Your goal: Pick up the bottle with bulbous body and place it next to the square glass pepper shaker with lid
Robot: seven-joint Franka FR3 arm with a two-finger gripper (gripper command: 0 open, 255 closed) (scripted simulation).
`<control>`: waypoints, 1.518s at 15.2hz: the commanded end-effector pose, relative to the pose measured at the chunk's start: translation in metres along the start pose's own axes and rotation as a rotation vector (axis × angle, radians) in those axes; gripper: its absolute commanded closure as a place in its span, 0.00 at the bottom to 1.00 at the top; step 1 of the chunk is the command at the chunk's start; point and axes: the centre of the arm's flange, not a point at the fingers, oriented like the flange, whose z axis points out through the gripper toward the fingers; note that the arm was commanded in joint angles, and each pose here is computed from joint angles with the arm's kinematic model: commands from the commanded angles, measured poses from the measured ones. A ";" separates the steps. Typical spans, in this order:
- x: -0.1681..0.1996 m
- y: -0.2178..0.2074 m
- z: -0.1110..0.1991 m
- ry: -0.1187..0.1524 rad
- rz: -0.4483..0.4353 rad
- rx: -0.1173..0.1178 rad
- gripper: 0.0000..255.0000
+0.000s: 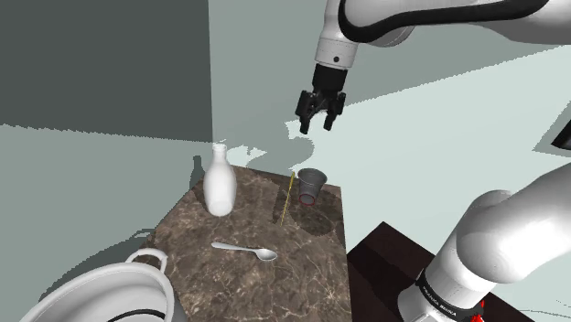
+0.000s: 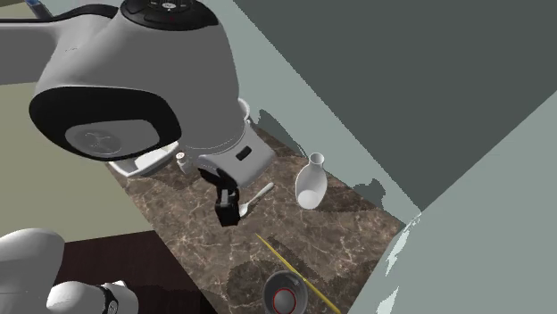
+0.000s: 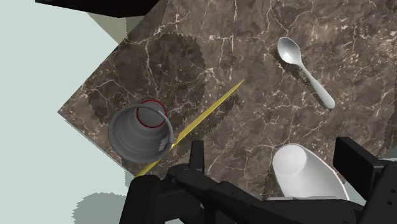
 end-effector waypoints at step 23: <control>0.235 -0.168 0.120 -0.046 0.020 -0.045 0.00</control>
